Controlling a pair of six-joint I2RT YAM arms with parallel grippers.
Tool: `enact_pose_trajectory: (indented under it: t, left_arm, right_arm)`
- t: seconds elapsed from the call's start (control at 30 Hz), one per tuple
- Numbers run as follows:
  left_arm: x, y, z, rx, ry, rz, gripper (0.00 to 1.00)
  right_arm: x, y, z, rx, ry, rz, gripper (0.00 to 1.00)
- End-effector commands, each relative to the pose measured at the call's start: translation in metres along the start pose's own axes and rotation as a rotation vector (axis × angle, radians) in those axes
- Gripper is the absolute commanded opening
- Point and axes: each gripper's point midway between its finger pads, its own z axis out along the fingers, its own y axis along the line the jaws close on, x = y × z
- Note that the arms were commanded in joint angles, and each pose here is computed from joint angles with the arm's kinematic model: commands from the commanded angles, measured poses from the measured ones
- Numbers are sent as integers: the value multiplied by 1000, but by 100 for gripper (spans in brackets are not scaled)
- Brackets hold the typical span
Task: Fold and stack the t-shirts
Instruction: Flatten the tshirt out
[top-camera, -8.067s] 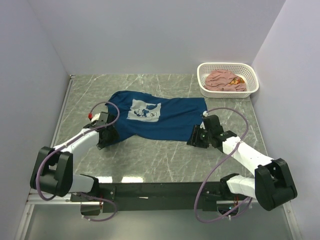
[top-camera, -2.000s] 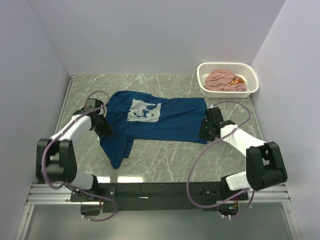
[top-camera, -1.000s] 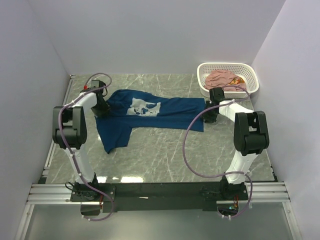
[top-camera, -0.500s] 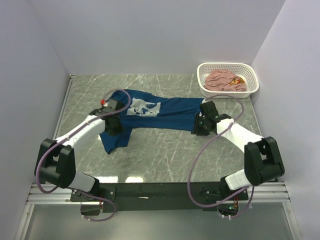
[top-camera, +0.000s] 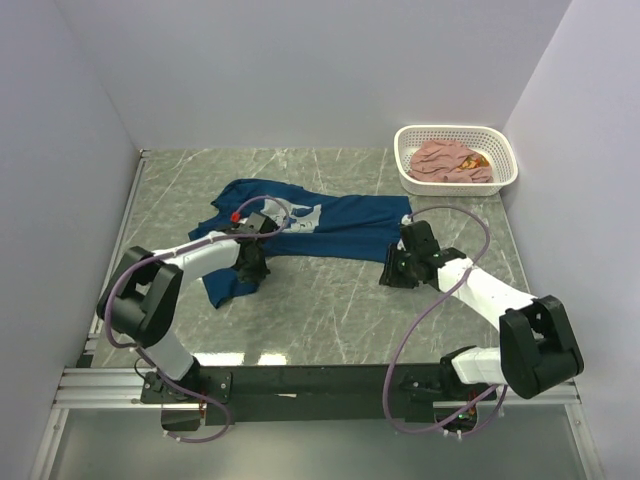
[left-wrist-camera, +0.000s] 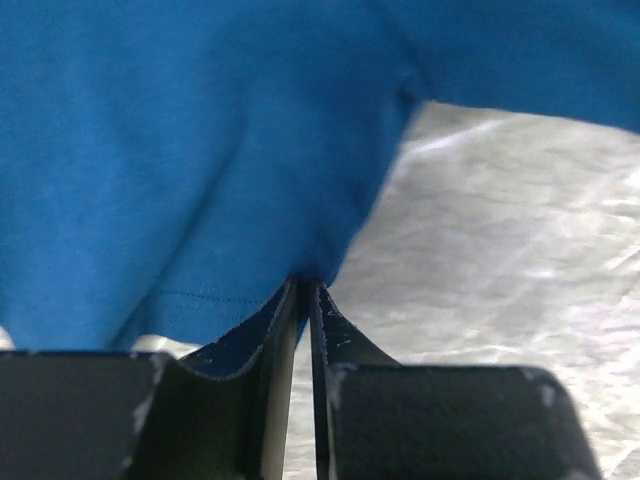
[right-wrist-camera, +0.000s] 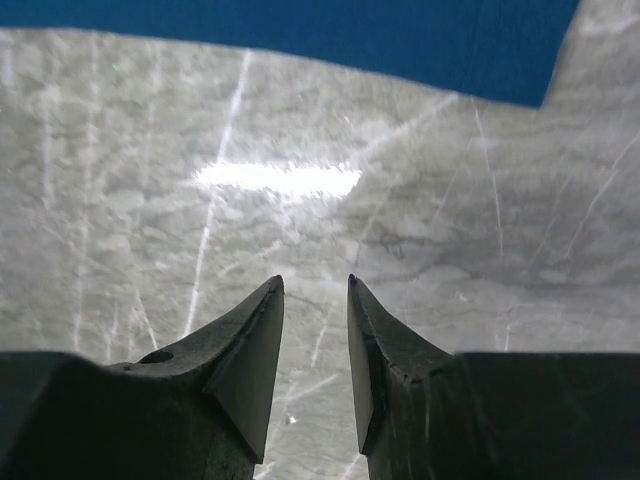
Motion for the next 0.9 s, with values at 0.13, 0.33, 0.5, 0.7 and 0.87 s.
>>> enact_pose_trajectory:
  t: [0.13,0.33,0.5,0.7,0.87]
  left_arm:
    - [32,-40,-3,73,83,10,16]
    - [52,-57,-42,115,96,10,22]
    - [35,-26,-72,46,-15,-73,51]
    - [36,26,-72,-42,-11,-224,68]
    - [40,73,-63,-144,-17,-350,61]
  right_arm:
    - [1,4,-3,-33,-35,-19,39]
    - [-5,6,-8,-37,-49,-31,40]
    - [-13,6,-18,-26,-82,-46,40]
    - [-17,4,-26,-8,-97,-60,44]
    - [-14,4,-29,-14,-94,-61,48]
